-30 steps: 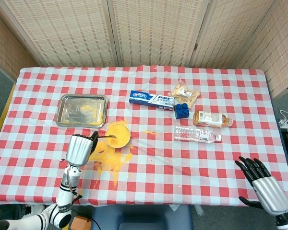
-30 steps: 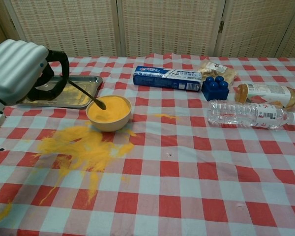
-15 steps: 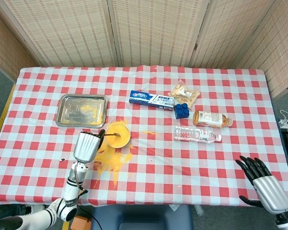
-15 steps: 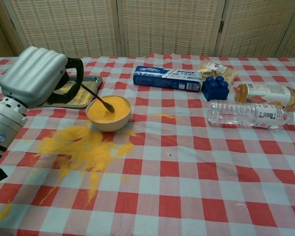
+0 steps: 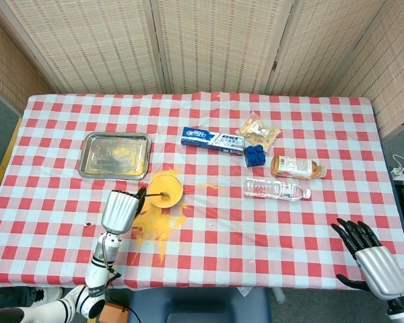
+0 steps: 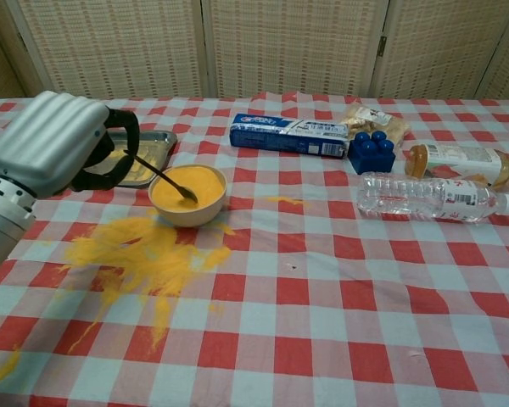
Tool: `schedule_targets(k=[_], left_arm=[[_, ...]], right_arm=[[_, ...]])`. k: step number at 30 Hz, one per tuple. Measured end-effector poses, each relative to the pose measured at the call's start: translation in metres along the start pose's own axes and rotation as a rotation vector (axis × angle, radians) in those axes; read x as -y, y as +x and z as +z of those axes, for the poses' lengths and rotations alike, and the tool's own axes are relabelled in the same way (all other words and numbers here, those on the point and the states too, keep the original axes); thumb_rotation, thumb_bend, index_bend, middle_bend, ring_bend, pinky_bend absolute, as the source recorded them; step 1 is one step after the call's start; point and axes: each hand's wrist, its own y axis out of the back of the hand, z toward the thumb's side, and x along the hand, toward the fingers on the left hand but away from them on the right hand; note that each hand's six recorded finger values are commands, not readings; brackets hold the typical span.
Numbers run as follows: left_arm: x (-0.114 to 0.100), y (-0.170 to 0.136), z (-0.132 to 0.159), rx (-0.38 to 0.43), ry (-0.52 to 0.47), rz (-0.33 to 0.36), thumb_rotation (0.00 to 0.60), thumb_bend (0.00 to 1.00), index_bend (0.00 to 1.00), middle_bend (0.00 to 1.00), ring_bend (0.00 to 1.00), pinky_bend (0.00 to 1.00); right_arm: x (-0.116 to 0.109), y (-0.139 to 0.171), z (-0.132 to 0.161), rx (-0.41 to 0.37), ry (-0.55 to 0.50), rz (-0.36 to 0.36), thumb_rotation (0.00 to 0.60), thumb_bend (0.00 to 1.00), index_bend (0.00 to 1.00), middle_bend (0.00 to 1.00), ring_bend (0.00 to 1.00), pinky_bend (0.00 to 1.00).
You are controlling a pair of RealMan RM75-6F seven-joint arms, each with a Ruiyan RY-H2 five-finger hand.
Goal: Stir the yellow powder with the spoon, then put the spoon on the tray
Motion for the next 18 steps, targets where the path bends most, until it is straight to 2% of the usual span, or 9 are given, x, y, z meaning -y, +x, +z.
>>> schedule_targets(k=[8, 18], left_arm=[[-0.011, -0.012, -0.009, -0.006, -0.001, -0.027, 0.6, 0.83, 0.84, 1.0, 1.0, 1.0], [-0.023, 0.007, -0.004, -0.008, -0.072, 0.068, 0.6, 0.83, 0.84, 1.0, 1.0, 1.0]], right_arm=[[0.001, 0.0, 0.002, -0.003, 0.002, 0.001, 0.6, 0.02, 0.0, 0.0, 0.0, 0.0], [0.0, 0.001, 0.002, -0.003, 0.001, -0.002, 0.6, 0.02, 0.0, 0.0, 0.0, 0.0]])
